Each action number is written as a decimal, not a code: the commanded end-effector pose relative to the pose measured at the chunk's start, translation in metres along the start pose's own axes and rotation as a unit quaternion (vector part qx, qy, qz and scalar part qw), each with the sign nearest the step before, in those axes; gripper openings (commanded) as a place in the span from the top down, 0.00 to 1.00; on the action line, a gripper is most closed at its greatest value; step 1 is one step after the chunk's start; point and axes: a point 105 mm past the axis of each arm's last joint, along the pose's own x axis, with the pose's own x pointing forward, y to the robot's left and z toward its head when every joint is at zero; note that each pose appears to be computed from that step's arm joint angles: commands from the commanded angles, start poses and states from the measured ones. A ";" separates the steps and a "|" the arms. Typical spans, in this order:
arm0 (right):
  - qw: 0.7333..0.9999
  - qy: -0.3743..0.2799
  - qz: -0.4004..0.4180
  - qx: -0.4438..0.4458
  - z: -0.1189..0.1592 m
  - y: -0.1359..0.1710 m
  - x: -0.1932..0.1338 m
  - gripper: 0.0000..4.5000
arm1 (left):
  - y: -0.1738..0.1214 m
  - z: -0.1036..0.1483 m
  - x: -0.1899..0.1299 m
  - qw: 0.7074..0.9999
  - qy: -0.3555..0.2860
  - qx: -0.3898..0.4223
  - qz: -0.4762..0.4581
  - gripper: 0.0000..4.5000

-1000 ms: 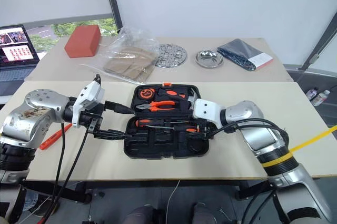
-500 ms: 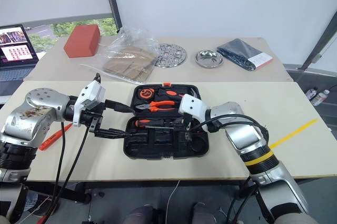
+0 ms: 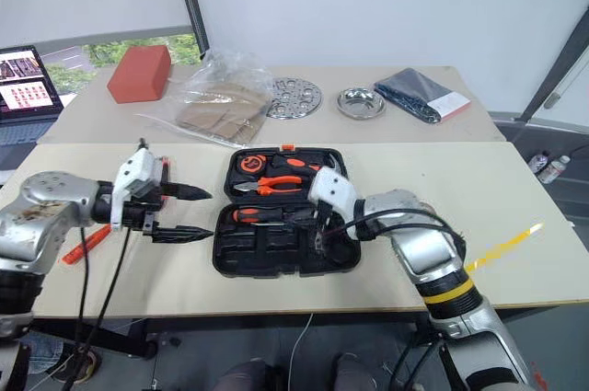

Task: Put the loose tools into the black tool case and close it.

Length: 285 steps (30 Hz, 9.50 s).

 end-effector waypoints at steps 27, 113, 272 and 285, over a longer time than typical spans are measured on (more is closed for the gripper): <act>0.997 -0.064 0.043 0.004 0.049 0.049 -0.043 0.01 | 0.076 -0.119 -0.115 0.935 0.252 -0.130 0.213 0.00; 0.990 -0.022 -0.115 0.085 0.003 0.044 -0.076 0.00 | -0.024 -0.015 0.146 0.973 0.003 0.102 -0.206 0.99; 0.886 0.141 -0.408 0.169 -0.096 0.057 -0.230 0.00 | -0.054 0.104 0.086 0.940 -0.121 0.099 -0.304 0.01; 0.891 0.208 -0.381 0.132 -0.136 -0.056 -0.191 0.00 | -0.056 0.098 0.092 0.944 -0.121 0.119 -0.284 0.01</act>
